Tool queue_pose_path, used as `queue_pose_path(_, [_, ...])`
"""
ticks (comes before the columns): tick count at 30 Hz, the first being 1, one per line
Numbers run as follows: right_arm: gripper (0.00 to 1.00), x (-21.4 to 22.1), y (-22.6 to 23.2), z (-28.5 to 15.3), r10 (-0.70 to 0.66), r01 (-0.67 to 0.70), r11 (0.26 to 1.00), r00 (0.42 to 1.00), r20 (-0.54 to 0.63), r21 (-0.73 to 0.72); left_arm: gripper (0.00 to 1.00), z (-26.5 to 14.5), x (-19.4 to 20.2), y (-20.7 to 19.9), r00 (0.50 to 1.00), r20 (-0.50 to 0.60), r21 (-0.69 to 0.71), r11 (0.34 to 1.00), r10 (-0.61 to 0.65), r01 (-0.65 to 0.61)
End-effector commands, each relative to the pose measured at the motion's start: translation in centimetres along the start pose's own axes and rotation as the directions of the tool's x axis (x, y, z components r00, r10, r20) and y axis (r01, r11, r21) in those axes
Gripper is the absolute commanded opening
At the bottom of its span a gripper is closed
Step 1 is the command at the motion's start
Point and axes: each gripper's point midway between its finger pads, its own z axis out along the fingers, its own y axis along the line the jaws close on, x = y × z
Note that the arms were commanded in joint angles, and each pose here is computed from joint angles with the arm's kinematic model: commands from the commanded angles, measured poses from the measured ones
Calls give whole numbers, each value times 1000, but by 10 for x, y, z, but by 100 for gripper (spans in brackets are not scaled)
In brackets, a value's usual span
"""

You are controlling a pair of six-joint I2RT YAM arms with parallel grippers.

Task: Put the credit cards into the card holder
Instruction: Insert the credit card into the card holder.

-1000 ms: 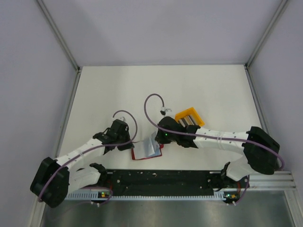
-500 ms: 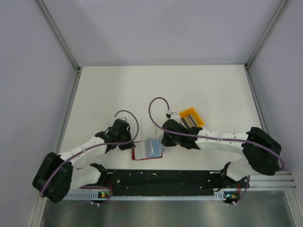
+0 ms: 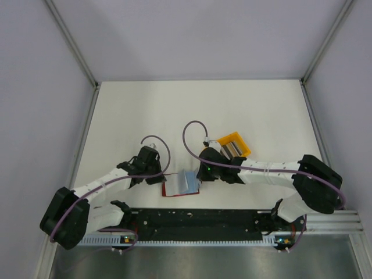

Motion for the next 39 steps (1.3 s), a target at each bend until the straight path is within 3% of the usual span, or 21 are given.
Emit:
queue_pose_path(1, [0, -4, 9, 3, 41, -40, 998, 999, 2, -45, 0, 3, -1, -1, 1000, 4, 12, 1000, 6, -6])
queue_pose_path(7, [0, 4, 19, 10, 50, -53, 995, 998, -41, -89, 0, 4, -1, -3, 1000, 3, 26, 1000, 9, -9])
queue_pose_path(15, [0, -26, 68, -15, 34, -25, 960, 999, 29, -278, 0, 4, -4, -13, 1000, 10, 69, 998, 3, -3])
queue_pose_path(19, [0, -24, 88, -18, -2, 1, 941, 1000, -4, -337, 0, 4, -9, -21, 1000, 19, 99, 995, 2, -4])
queue_pose_path(30, [0, 2, 79, 11, -23, 0, 964, 996, -82, -265, 0, 4, -15, -32, 1000, 23, 127, 992, 3, -6])
queue_pose_path(39, [0, 0, 35, 12, -15, 12, 996, 999, -34, -83, 0, -2, -15, -29, 999, 36, 117, 993, 17, -21])
